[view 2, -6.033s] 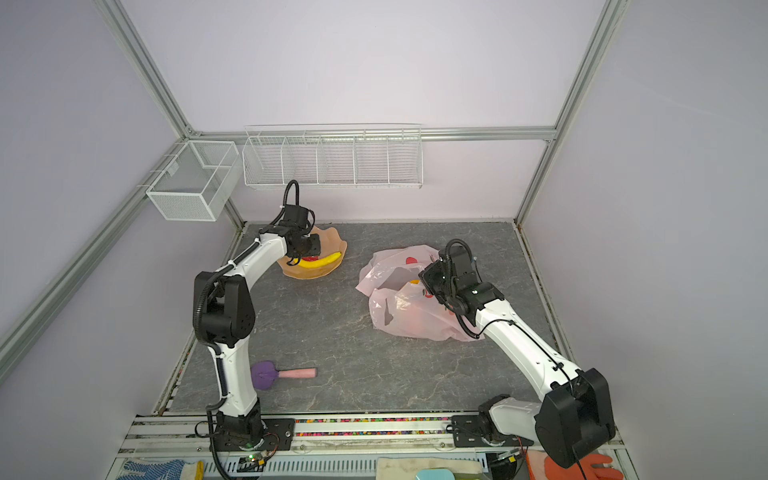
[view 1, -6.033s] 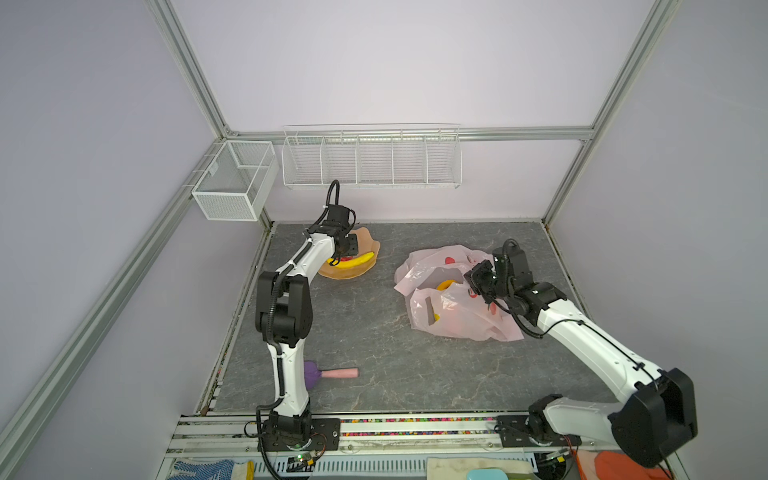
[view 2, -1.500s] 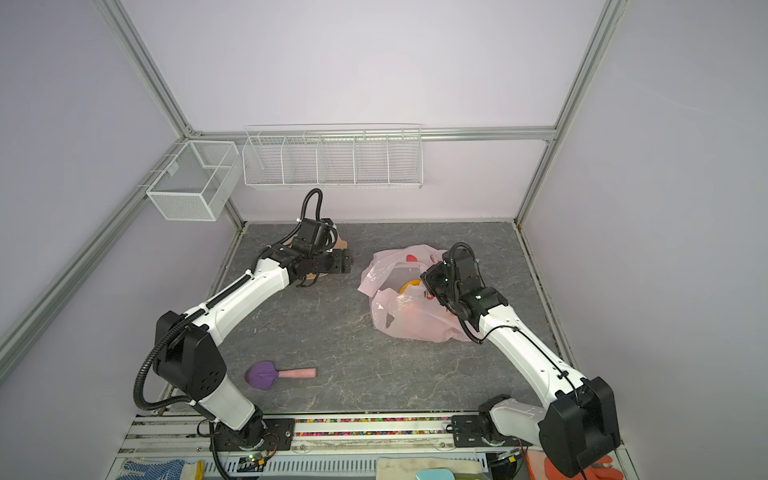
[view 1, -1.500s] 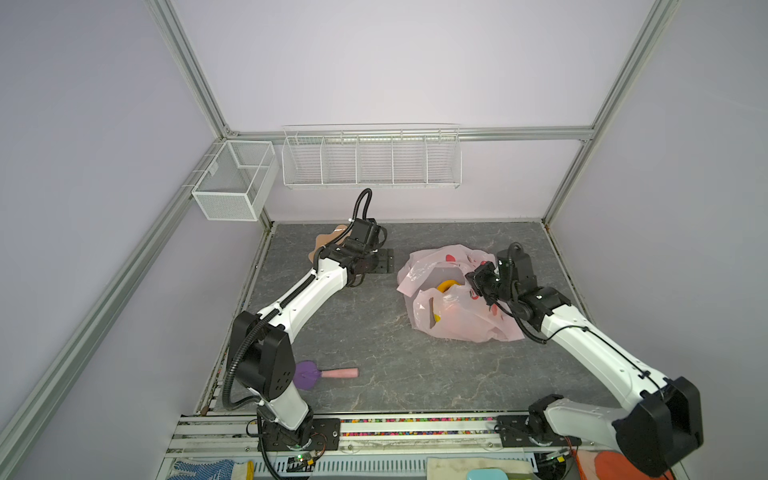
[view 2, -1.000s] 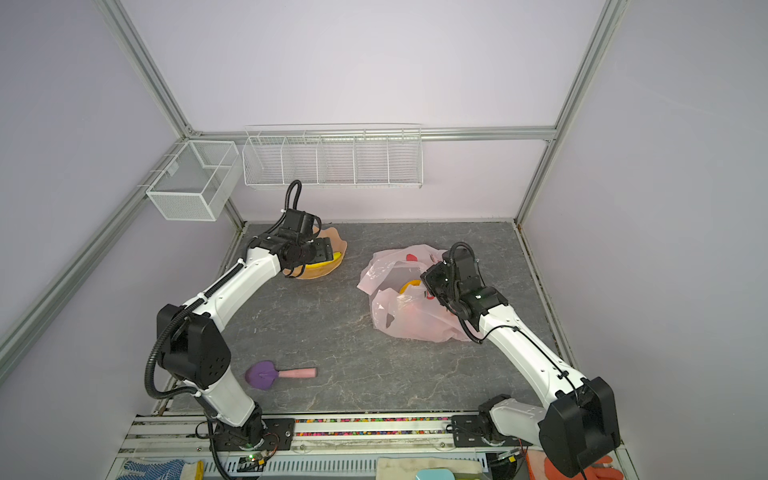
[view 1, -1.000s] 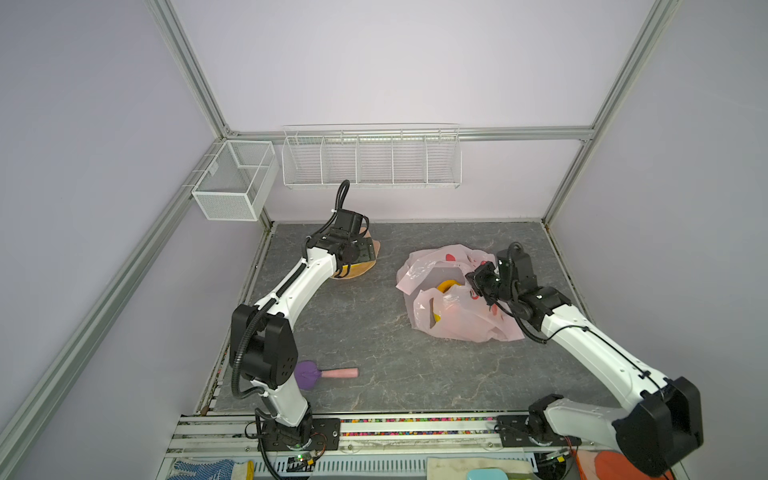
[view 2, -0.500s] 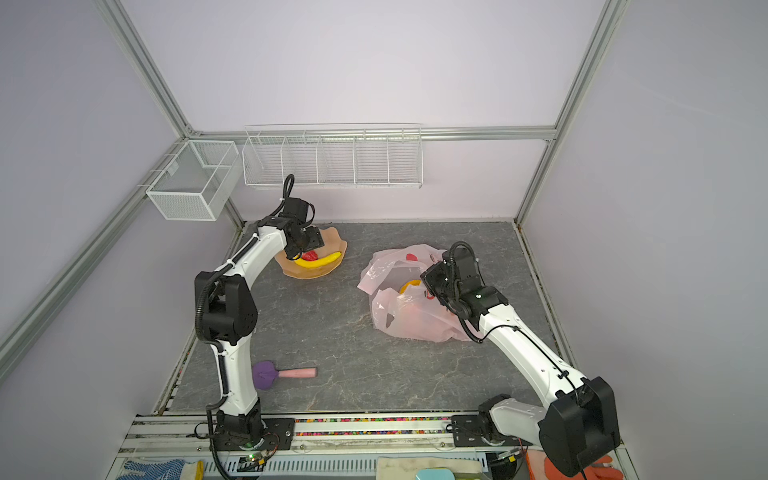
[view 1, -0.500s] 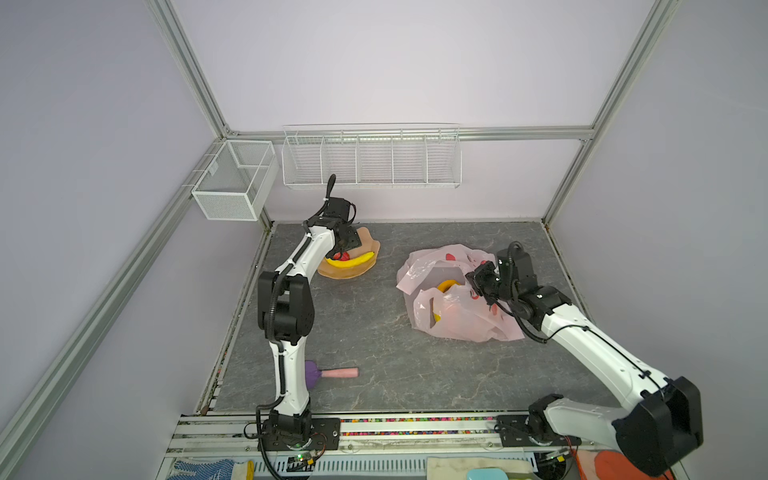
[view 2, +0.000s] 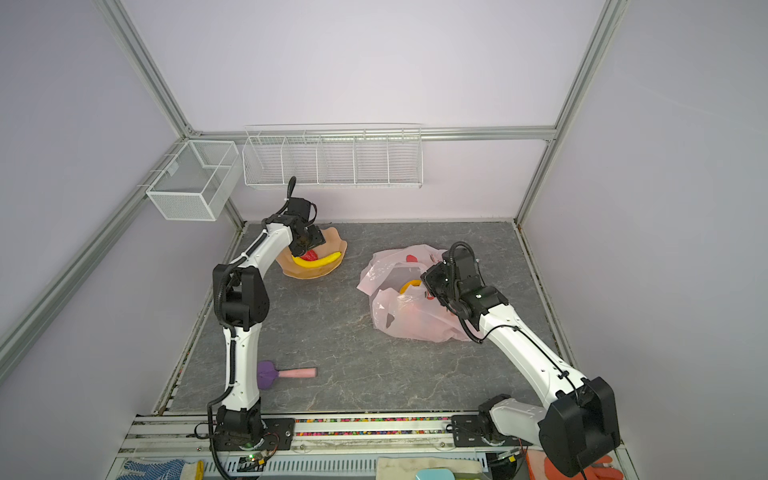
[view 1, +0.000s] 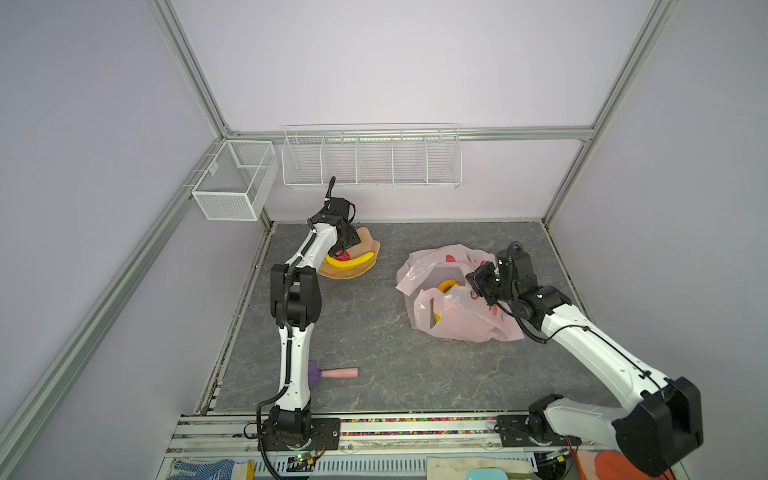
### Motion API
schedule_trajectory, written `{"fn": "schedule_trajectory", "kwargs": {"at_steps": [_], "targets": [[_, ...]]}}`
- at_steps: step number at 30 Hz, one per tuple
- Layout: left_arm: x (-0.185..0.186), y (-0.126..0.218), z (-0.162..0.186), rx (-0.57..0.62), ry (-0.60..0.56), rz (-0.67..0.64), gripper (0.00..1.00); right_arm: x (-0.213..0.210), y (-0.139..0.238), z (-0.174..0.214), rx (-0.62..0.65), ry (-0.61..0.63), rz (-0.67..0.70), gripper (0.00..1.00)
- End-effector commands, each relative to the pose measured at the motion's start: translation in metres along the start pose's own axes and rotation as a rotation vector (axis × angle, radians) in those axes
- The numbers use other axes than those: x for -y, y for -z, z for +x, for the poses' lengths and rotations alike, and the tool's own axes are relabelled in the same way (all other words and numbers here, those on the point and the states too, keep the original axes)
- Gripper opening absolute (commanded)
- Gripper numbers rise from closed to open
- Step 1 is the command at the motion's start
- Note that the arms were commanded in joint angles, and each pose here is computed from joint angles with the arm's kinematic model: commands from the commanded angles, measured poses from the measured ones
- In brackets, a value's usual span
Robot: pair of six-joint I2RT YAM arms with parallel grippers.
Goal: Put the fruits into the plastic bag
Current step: 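Lower the left gripper onto the remaining strawberry and close it, then lift the strawberry out of the bowl with the left gripper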
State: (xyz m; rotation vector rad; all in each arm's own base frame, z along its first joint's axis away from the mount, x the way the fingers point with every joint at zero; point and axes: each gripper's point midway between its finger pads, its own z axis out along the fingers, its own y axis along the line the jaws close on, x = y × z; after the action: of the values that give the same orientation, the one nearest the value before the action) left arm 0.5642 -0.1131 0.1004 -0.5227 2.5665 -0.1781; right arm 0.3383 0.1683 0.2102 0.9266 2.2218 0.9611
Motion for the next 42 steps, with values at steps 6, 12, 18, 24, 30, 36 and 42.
{"fn": "schedule_trajectory", "kwargs": {"at_steps": [6, 12, 18, 24, 30, 36, 42], "targets": [[-0.026, -0.030, 0.005, -0.057, 0.049, -0.059, 0.72, -0.005, 0.004, -0.007, 0.023, -0.002, -0.005, 0.06], [-0.032, -0.041, 0.009, -0.073, 0.057, -0.070, 0.71, -0.005, 0.003, -0.007, 0.022, -0.002, -0.002, 0.06], [-0.033, -0.051, 0.012, -0.088, 0.060, -0.073, 0.70, -0.004, 0.002, -0.007, 0.022, -0.001, 0.004, 0.06], [-0.034, -0.060, 0.019, -0.117, 0.048, -0.079, 0.69, -0.005, 0.002, -0.008, 0.024, -0.001, 0.005, 0.06], [-0.036, -0.066, 0.022, -0.130, 0.028, -0.085, 0.67, -0.005, 0.000, -0.009, 0.023, 0.001, 0.008, 0.06], [-0.032, -0.060, 0.017, -0.119, 0.000, -0.072, 0.57, -0.005, -0.001, -0.009, 0.023, 0.000, 0.010, 0.06], [-0.027, -0.045, 0.006, -0.080, -0.036, -0.048, 0.46, -0.006, -0.002, -0.009, 0.022, 0.001, 0.010, 0.06]]}}
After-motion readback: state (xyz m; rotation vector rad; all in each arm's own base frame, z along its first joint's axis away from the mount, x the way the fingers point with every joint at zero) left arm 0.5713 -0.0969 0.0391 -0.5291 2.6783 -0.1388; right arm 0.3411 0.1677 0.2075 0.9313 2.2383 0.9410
